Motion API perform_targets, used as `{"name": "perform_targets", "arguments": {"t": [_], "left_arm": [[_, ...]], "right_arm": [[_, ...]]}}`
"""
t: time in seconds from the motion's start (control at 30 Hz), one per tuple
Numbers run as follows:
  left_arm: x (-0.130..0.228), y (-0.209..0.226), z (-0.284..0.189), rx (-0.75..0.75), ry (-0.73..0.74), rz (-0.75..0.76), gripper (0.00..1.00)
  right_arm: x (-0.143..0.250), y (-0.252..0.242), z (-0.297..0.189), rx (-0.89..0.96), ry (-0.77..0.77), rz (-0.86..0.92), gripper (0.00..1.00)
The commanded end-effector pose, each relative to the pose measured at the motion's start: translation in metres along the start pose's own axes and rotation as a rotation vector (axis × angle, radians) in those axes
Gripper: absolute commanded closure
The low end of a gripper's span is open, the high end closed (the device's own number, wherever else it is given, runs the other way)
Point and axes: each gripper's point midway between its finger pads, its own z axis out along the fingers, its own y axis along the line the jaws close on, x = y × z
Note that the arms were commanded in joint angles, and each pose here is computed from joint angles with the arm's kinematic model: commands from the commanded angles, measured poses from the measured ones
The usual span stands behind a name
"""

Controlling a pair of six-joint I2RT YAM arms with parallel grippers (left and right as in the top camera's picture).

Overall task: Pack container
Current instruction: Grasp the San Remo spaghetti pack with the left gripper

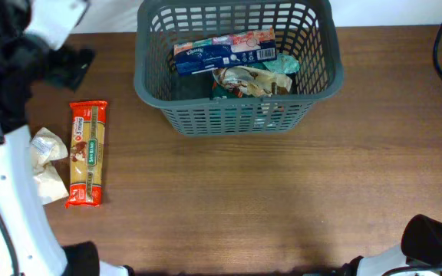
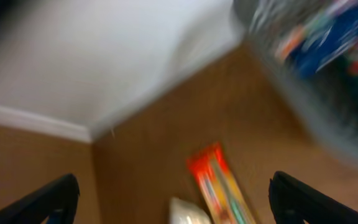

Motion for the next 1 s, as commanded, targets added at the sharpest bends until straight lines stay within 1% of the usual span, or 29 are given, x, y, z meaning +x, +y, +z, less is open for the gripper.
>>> {"name": "perform_targets", "arguments": {"t": [0.0,0.03,0.1,0.17,0.27,0.37,0.57,0.6,0.67,0.97], "left_arm": [[0.102,-0.012,0.064,0.089,0.319,-0.275,0.11],[0.129,-0.019,0.076,0.109,0.395,-0.352,0.11],[0.179,-0.038,0.100,0.151,0.527,-0.453,0.11],[0.218,-0.059,0.121,0.189,0.616,-0.503,0.11],[0.257,-0.089,0.148,0.236,0.688,-0.517,0.11],[0.275,-0.103,0.163,0.252,0.715,-0.523,0.11],[0.292,-0.109,0.190,0.250,0.745,-0.536,0.11],[0.296,-0.107,0.193,0.234,0.759,-0.532,0.16],[0.308,-0.103,0.203,0.193,0.792,-0.511,0.16],[0.322,-0.109,0.228,0.199,0.800,-0.513,0.16]], "right_arm": [[0.001,0.000,0.002,-0.004,0.004,0.011,0.01],[0.001,0.000,0.002,-0.004,0.004,0.011,0.01],[0.001,0.000,0.002,-0.004,0.004,0.011,0.01],[0.001,0.000,0.002,-0.004,0.004,0.011,0.01],[0.001,0.000,0.002,-0.004,0.004,0.011,0.01],[0.001,0.000,0.002,-0.004,0.004,0.011,0.01],[0.001,0.000,0.002,-0.004,0.004,0.011,0.01],[0.001,0.000,0.002,-0.004,0.004,0.011,0.01],[0.001,0.000,0.002,-0.004,0.004,0.011,0.01],[0.001,0.000,0.002,-0.004,0.004,0.011,0.01]]}}
